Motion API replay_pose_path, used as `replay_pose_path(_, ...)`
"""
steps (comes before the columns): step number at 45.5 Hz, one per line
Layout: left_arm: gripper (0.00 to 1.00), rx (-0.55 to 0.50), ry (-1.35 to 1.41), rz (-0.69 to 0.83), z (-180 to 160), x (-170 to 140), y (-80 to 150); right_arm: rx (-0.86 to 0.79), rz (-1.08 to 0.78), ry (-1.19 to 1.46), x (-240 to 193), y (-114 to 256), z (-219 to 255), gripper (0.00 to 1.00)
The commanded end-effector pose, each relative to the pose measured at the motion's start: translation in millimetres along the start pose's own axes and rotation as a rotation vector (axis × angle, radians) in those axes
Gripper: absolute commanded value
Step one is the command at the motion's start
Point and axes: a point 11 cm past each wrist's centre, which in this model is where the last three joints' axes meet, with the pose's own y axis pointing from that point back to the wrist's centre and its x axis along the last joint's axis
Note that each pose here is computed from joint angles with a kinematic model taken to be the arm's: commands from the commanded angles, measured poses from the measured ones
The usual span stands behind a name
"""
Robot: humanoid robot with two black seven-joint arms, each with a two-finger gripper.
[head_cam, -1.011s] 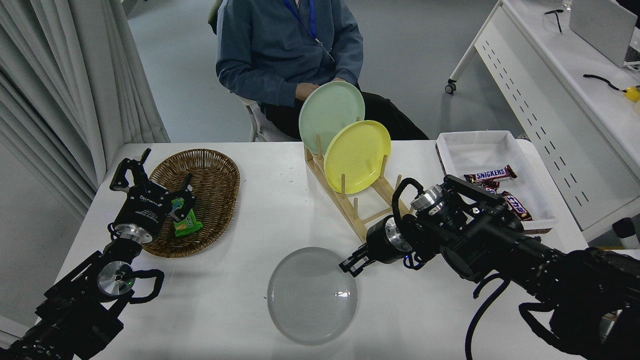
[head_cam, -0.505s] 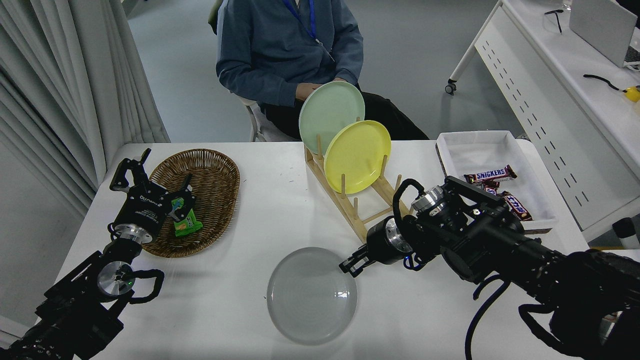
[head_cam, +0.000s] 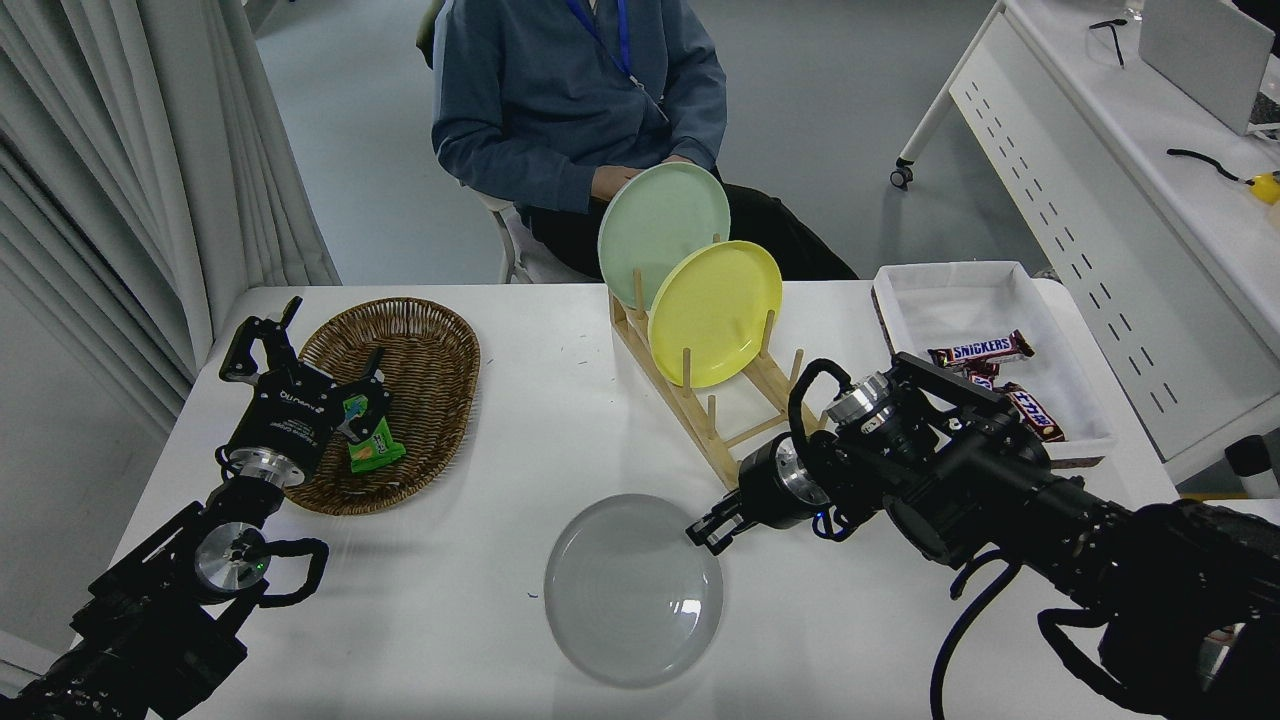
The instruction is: Place the plate on the table
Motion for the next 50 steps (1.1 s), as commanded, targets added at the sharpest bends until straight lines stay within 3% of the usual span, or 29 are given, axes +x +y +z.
replay_pose_path(1,1.00,0.000,0.000,0.000,-0.1,0.0,0.1,0.011,0.005,-0.004,1.8,0.1,-3.5,0.00)
replay_pose_path(3,1.00,-0.001,0.000,-0.001,0.3,-0.5,-0.5,0.010,0.003,-0.006,1.5,0.2,-3.3,0.00)
replay_pose_path(4,1.00,0.000,0.000,0.000,-0.1,0.0,0.1,0.010,0.003,-0.005,0.9,0.7,-3.4,0.06)
replay_pose_path(7,1.00,0.000,0.000,0.000,-0.1,0.0,0.1,0.006,-0.003,-0.008,-0.4,1.3,-2.9,0.54)
replay_pose_path(9,1.00,0.000,0.000,0.000,-0.1,0.0,0.1,0.004,-0.010,-0.011,-1.8,2.3,-3.0,0.75)
replay_pose_path(15,1.00,-0.001,0.000,-0.001,0.3,-0.5,-0.5,0.005,-0.024,-0.018,-4.6,4.4,-3.8,0.99)
replay_pose_path(38,1.00,0.000,0.000,0.000,-0.1,0.0,0.1,0.067,-0.002,0.105,-19.7,14.0,1.4,0.99)
replay_pose_path(50,1.00,0.000,0.000,0.001,-0.1,0.5,0.3,0.090,-0.182,0.320,-47.7,19.5,7.6,0.99)
